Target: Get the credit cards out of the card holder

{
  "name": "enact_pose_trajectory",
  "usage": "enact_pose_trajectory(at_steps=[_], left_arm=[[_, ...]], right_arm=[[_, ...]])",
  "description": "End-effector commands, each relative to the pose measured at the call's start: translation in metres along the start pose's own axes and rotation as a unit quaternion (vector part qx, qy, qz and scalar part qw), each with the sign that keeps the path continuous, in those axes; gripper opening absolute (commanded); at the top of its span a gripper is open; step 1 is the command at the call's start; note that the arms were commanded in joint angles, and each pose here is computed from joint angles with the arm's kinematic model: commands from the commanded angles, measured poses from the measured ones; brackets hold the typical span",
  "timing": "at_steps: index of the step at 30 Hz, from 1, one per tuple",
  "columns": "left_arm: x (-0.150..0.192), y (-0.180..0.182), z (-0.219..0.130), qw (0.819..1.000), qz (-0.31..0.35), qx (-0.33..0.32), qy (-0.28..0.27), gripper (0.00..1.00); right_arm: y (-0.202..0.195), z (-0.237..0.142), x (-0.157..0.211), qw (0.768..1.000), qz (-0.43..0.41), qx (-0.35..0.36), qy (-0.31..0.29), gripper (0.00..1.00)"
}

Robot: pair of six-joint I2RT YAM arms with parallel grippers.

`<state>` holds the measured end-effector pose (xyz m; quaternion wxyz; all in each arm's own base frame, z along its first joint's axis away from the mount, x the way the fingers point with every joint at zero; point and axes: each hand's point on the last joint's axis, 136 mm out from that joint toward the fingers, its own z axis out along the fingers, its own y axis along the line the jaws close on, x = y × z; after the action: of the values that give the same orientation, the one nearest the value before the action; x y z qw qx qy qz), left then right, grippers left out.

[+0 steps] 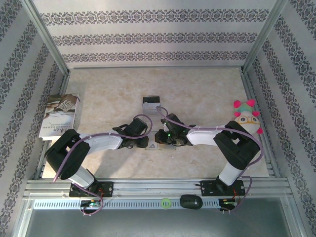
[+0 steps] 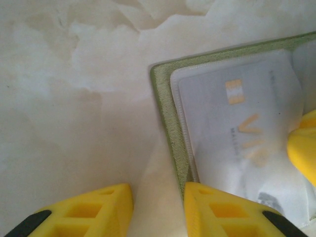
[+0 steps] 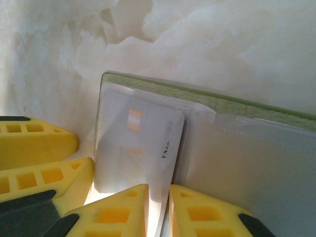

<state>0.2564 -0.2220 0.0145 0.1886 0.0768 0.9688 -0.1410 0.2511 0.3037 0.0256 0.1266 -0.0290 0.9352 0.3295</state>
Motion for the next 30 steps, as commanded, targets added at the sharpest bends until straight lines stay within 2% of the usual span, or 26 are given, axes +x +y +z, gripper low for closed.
enact_pose_trajectory(at_steps=[1, 7, 14, 24, 26, 30], left_arm=[[0.027, -0.004, 0.020, 0.998, -0.005, 0.024, 0.055, 0.35], [0.026, -0.003, 0.017, 0.998, -0.004, 0.020, 0.051, 0.35], [0.029, 0.002, 0.015, 0.999, -0.009, 0.013, 0.048, 0.34], [0.033, 0.007, 0.017, 0.999, -0.016, 0.014, 0.049, 0.32], [0.032, 0.007, 0.016, 0.999, -0.015, 0.015, 0.047, 0.34], [0.030, 0.005, 0.013, 0.999, -0.015, 0.017, 0.044, 0.35]], right_arm=[[0.013, 0.006, -0.003, 0.999, -0.002, -0.036, -0.003, 0.20], [0.008, 0.005, -0.003, 0.999, 0.010, -0.037, -0.010, 0.12], [-0.011, -0.007, -0.002, 0.999, 0.025, 0.004, -0.029, 0.00], [-0.035, -0.029, 0.000, 0.996, 0.024, 0.070, -0.057, 0.00], [-0.027, -0.028, 0.001, 0.997, 0.012, 0.053, -0.050, 0.00], [0.011, -0.027, -0.003, 0.998, -0.044, -0.009, -0.031, 0.14]])
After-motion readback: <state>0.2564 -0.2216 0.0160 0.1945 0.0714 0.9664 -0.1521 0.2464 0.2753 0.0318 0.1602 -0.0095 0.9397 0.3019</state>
